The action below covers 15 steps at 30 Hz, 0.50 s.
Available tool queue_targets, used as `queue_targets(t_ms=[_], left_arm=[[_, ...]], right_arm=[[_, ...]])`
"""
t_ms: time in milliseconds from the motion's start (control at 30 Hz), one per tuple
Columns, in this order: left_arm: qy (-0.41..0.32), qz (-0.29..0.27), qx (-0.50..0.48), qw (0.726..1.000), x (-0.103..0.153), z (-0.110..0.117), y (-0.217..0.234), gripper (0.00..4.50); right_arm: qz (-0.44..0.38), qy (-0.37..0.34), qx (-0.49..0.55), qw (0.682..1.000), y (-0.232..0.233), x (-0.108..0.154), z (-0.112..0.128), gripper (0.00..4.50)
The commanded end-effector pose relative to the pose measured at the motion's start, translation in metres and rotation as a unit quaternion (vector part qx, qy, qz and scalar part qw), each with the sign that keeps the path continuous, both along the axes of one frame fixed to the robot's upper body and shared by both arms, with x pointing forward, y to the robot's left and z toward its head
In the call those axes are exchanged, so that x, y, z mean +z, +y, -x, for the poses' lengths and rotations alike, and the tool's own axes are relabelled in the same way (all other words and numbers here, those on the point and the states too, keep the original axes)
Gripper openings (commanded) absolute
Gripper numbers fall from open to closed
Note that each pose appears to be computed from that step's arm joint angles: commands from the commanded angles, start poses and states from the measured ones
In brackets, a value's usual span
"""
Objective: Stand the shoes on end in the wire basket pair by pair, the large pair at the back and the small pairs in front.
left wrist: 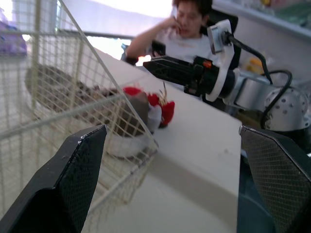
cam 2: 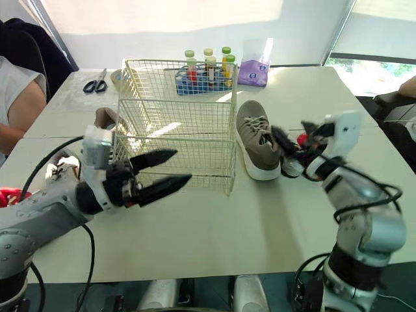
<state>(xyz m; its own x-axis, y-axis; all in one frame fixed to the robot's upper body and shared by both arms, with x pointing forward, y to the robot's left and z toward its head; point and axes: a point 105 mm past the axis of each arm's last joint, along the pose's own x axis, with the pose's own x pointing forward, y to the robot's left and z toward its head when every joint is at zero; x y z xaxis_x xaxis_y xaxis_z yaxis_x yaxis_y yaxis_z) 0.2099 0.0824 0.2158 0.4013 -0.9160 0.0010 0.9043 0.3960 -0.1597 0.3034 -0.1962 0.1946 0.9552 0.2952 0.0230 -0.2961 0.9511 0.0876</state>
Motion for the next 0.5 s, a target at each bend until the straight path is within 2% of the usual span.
queue_targets(t_ms=[33, 200, 400, 500], left_arm=[[-0.012, -0.012, -0.029, 0.999, 0.000, 0.011, -0.005, 4.50], [-0.006, -0.030, -0.046, 0.998, -0.007, 0.016, -0.006, 4.50], [-0.011, -0.037, -0.032, 0.999, -0.013, 0.015, -0.006, 4.50], [-0.017, -0.042, -0.022, 0.999, -0.014, 0.012, -0.005, 4.50]], right_arm=[[0.004, -0.026, 0.002, 1.000, 0.013, 0.005, 0.005, 4.42], [0.003, 0.007, 0.002, 1.000, 0.021, -0.021, -0.001, 4.42], [0.029, 0.019, -0.043, 0.998, 0.007, -0.039, -0.030, 4.42], [0.039, 0.028, -0.040, 0.998, 0.009, -0.047, -0.035, 4.42]])
